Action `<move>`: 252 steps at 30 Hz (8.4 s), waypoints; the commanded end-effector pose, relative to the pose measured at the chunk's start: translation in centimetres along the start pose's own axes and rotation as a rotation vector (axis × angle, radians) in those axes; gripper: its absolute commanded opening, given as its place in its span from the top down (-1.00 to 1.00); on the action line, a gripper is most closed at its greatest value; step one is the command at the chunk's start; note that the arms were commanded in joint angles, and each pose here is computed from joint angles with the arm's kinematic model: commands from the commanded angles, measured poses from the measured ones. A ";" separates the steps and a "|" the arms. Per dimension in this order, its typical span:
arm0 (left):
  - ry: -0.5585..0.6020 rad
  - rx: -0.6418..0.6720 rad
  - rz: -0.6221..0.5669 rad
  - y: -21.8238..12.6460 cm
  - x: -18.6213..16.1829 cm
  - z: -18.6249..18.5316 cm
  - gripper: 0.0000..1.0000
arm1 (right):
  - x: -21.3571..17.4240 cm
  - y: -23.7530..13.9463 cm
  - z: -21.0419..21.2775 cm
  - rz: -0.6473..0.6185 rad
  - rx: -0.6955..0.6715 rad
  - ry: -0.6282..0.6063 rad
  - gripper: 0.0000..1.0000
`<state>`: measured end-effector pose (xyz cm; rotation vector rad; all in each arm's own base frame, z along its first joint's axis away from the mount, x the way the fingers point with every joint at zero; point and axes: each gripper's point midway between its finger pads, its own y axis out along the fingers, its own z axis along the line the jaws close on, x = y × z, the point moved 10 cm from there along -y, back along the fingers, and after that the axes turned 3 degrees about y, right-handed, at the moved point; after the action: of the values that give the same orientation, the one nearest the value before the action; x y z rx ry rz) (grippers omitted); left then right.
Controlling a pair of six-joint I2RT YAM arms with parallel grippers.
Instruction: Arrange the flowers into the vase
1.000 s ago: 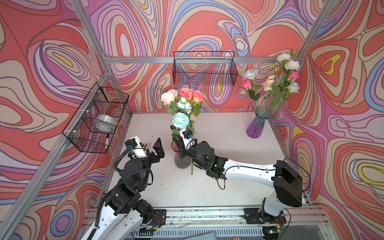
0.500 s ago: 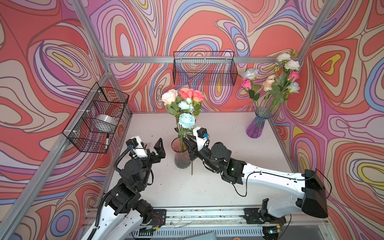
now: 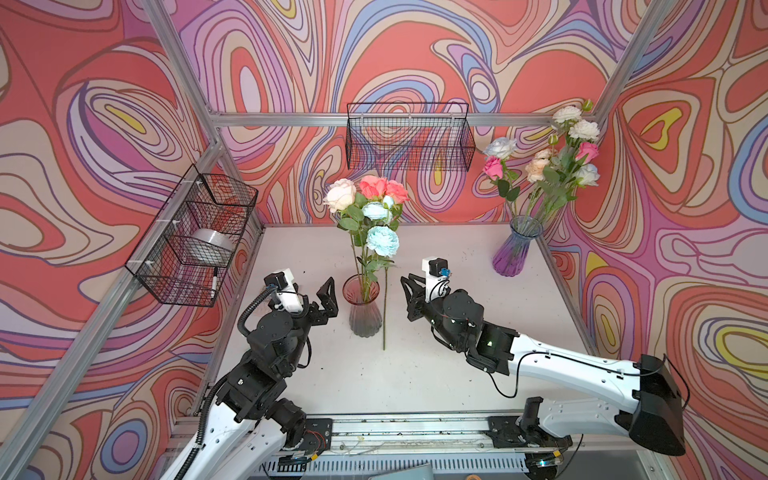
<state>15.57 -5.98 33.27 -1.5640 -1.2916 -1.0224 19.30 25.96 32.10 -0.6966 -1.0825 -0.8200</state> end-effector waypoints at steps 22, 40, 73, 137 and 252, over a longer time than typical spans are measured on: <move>-0.001 -0.280 0.025 -0.1 0.8 -2.3 -0.90 | -11.2 23.4 -13.1 0.718 -0.297 0.057 0.33; -0.008 -0.279 0.021 -0.2 0.8 -2.3 -0.89 | -19.3 27.8 -15.3 0.883 -0.520 -0.080 0.52; 0.126 -0.651 0.152 -1.0 2.3 -6.9 -0.69 | -1.5 5.0 -14.9 0.295 -0.397 0.185 1.00; 0.459 -0.243 -0.335 -1.2 12.7 -12.8 1.00 | 5.5 -13.4 -11.8 -0.272 -0.022 0.298 0.19; -0.216 0.013 0.590 13.7 -20.1 1.4 0.15 | 3.9 -13.6 -13.0 -0.145 -0.184 0.241 0.16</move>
<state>25.50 -10.80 11.42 -1.8690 -0.8685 -0.4127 15.07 7.48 32.29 -0.6502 -0.8394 -1.1001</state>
